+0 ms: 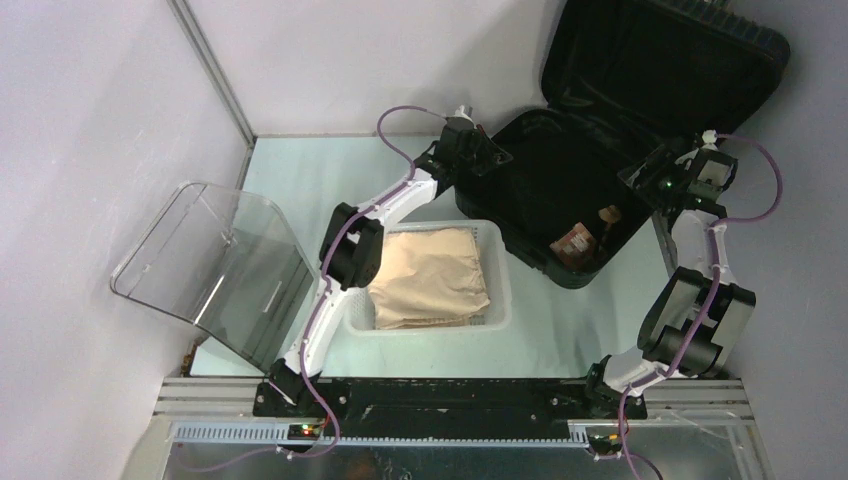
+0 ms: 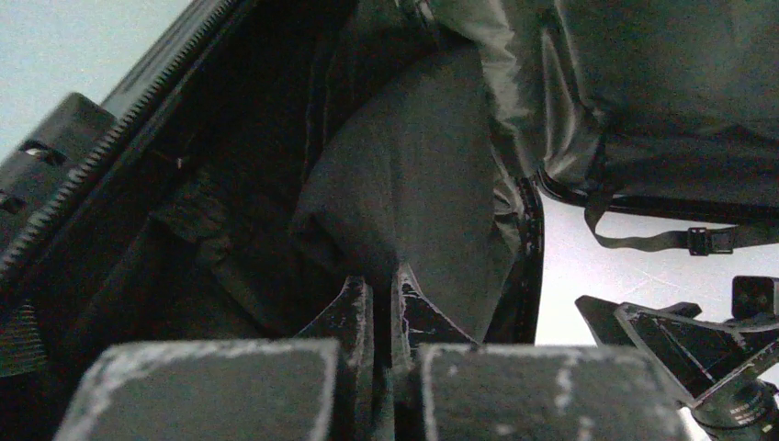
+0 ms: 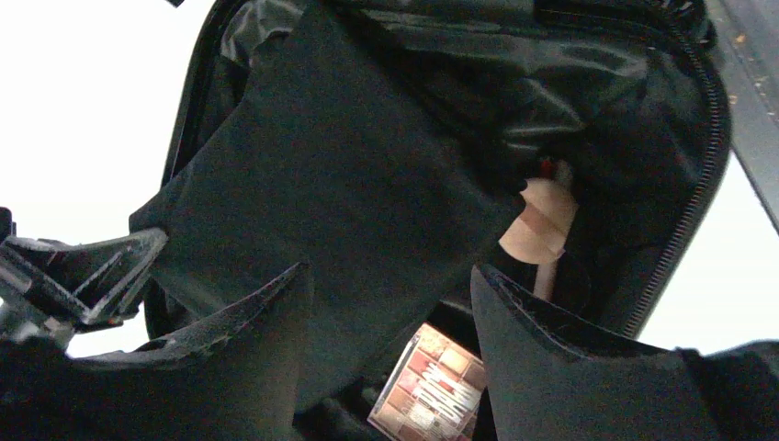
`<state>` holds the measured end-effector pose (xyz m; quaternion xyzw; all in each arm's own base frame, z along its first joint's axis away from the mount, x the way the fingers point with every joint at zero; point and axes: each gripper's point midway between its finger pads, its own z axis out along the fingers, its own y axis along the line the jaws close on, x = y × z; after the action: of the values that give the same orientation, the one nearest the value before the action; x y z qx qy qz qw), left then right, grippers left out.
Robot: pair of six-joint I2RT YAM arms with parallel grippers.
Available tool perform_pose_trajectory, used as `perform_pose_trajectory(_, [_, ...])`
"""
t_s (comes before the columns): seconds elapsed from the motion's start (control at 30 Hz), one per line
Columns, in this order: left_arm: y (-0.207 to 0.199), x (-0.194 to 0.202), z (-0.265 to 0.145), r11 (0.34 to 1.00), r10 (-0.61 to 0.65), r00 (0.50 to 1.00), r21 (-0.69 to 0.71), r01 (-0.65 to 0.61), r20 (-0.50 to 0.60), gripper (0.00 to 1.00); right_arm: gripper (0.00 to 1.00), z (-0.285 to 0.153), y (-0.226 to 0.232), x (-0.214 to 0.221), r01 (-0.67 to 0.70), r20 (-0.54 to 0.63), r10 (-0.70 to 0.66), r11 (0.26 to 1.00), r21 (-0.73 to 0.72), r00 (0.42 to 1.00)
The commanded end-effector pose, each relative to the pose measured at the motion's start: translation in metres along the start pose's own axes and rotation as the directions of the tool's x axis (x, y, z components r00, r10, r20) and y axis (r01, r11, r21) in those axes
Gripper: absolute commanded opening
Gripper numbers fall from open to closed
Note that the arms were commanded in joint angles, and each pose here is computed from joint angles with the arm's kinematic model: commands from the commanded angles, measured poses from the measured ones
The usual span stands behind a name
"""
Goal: Open, take out, and arrange the luggage
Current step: Adjust the clothes in the opened luggage.
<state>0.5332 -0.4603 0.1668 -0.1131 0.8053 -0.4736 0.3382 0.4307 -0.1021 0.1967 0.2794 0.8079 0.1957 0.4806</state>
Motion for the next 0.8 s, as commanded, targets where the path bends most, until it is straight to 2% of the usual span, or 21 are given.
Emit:
perform_pose_trajectory(0.0, [-0.055, -0.049, -0.032, 0.987, 0.077, 0.995, 0.137, -0.086, 0.064, 0.0, 0.66, 0.0, 0.024, -0.019, 0.091, 0.024, -0.089, 0.99, -0.105, 0.996])
perform_pose_trajectory(0.17, [-0.052, -0.043, -0.036, 0.986, 0.091, 0.996, 0.136, -0.094, 0.022, 0.0, 0.65, 0.009, 0.039, -0.025, 0.164, 0.018, -0.163, 0.97, -0.181, 0.986])
perform_pose_trajectory(0.4, [-0.043, -0.045, -0.039, 0.984, 0.11, 0.994, 0.145, -0.107, -0.017, 0.0, 0.65, 0.049, 0.043, -0.017, 0.265, -0.067, -0.287, 0.937, -0.228, 0.956])
perform_pose_trajectory(0.77, [-0.022, -0.05, -0.037, 0.975, 0.173, 0.984, 0.148, -0.164, -0.047, 0.0, 0.66, 0.107, 0.039, -0.014, 0.342, -0.155, -0.396, 0.895, -0.286, 0.905])
